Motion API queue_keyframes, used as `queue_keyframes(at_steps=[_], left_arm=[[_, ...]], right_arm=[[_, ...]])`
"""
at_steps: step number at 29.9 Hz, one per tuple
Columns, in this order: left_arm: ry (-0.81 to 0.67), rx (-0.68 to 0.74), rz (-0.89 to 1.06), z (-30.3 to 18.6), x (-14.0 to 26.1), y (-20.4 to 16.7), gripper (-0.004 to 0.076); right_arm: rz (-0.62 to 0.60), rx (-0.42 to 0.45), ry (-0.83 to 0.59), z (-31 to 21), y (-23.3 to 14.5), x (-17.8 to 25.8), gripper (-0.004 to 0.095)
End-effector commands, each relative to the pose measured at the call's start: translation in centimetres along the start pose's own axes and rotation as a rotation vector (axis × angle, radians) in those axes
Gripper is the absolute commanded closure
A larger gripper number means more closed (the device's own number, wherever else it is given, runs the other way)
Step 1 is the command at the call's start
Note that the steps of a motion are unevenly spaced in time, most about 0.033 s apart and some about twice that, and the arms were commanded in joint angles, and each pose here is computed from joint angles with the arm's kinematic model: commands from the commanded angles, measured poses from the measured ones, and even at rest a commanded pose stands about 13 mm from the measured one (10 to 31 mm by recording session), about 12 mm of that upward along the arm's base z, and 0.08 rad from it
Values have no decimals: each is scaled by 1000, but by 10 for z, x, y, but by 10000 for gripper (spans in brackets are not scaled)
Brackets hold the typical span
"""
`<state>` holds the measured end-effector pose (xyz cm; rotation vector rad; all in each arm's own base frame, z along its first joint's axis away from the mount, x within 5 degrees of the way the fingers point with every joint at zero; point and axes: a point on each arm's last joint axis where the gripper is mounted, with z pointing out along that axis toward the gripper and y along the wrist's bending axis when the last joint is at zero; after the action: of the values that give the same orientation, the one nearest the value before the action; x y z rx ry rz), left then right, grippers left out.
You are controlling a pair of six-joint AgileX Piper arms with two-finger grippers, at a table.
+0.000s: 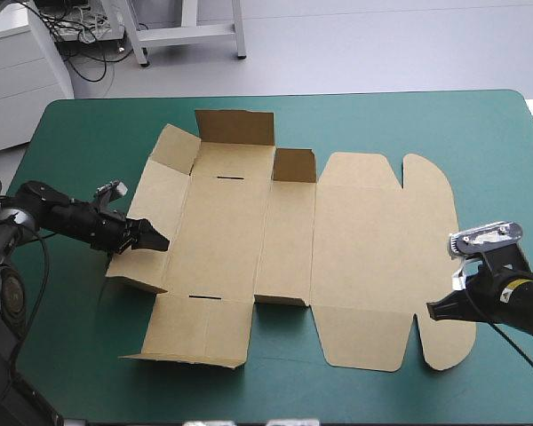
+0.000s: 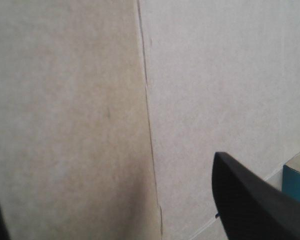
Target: Fold the box
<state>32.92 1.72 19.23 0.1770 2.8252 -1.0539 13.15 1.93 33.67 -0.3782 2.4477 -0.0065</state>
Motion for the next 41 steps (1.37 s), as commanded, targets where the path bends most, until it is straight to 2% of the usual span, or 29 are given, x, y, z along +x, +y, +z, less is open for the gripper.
queue_keyframes(at_steps=[1, 9, 11, 15, 16, 20, 24, 28, 37, 41], left_arm=[[124, 37, 10, 9, 9, -7, 286], [85, 11, -61, -4, -5, -13, 429], [73, 1, -70, -7, -9, -14, 505], [66, -3, -49, -9, -11, -15, 734], [67, -2, -22, -9, -12, -16, 752], [47, 22, 5, -9, -13, -19, 756], [-36, 37, 22, -16, -26, -25, 756], [-86, 45, 125, -33, -43, -50, 756], [-178, -187, 561, -66, -81, -162, 756], [-223, -377, 757, -76, -84, -222, 756]], right_arm=[[6, 11, -68, -8, -2, -7, 926], [6, 9, -54, -8, -2, -6, 926], [6, 9, -50, -8, -2, -6, 926], [6, 8, -48, -8, -2, -5, 926], [6, 8, -48, -8, -2, -5, 926], [4, 13, -49, -8, -2, -6, 926], [4, 15, -58, -8, -2, -6, 926], [3, 17, -73, -8, -2, -8, 926], [3, 22, -103, -8, -3, -10, 926], [3, 26, -124, -8, -3, -12, 926]])
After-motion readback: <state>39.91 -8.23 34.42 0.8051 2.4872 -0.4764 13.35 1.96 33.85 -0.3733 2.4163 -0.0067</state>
